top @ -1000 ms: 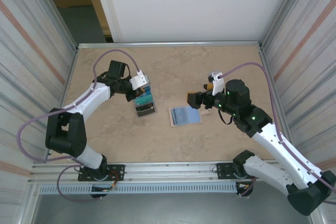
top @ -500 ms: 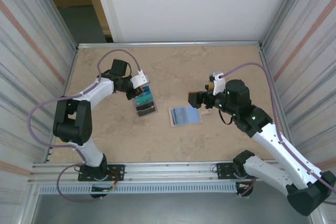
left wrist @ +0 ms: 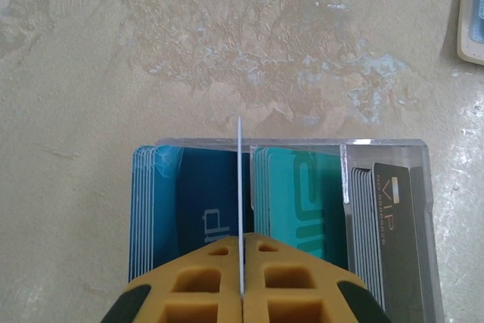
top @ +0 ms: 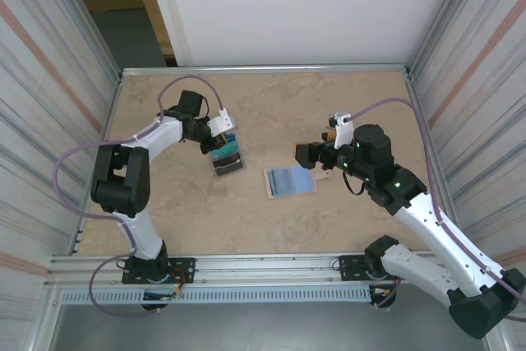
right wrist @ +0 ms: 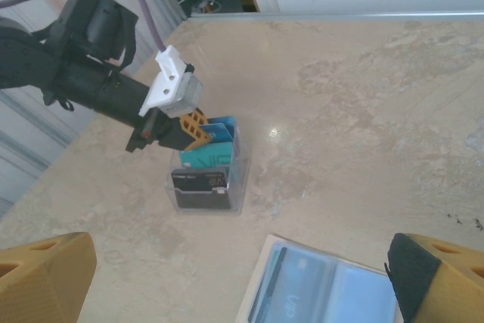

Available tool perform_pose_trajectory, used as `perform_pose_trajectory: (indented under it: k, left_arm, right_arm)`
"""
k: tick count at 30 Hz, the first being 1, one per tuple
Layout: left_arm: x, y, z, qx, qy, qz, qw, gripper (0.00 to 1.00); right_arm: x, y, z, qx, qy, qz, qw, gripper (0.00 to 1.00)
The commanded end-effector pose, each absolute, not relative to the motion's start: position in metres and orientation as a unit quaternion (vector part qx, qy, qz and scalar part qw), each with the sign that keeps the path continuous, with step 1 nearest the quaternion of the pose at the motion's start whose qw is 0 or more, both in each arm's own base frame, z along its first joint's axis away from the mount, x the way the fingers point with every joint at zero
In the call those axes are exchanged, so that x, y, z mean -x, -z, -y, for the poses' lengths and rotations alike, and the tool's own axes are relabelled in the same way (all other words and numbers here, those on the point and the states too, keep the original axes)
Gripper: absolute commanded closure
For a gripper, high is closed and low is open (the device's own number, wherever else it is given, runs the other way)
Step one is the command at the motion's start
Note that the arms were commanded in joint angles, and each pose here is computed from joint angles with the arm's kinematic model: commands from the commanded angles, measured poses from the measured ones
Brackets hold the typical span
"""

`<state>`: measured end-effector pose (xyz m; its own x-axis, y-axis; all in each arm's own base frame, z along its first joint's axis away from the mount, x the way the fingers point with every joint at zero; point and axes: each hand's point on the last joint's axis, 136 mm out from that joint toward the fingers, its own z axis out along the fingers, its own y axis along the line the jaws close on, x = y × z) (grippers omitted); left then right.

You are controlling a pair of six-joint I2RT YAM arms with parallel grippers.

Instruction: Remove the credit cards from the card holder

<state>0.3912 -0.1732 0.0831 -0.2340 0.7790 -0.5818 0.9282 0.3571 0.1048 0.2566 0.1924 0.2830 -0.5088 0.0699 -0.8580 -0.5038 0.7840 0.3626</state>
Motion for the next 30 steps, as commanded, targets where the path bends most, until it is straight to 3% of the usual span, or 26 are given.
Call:
perform_pose_trajectory:
  k: [1,12,15,20,30]
  left_arm:
    - [-0.394,-0.088,0.184,-0.561,0.144,-0.763,0.286,1.00]
    - [-0.406,-0.093,0.205,-0.553,0.144,-0.763,0.302,0.99]
    - [-0.408,-0.094,0.201,-0.556,0.122,-0.766,0.298,0.77]
    - [-0.407,-0.111,0.195,-0.555,0.101,-0.765,0.309,0.59]
    - [-0.386,-0.164,0.202,-0.565,0.083,-0.738,0.360,0.58]
  right_arm:
    - [-0.260,-0.280,-0.188,0.113,-0.300,-0.818,0.479,0.01]
    - [-0.264,-0.275,-0.181,0.088,-0.290,-0.825,0.478,0.01]
    - [-0.263,-0.271,-0.181,0.088,-0.289,-0.829,0.471,0.01]
    - [-0.263,-0.271,-0.184,0.092,-0.294,-0.828,0.468,0.01]
    - [-0.269,-0.258,-0.187,0.084,-0.284,-0.846,0.444,0.03]
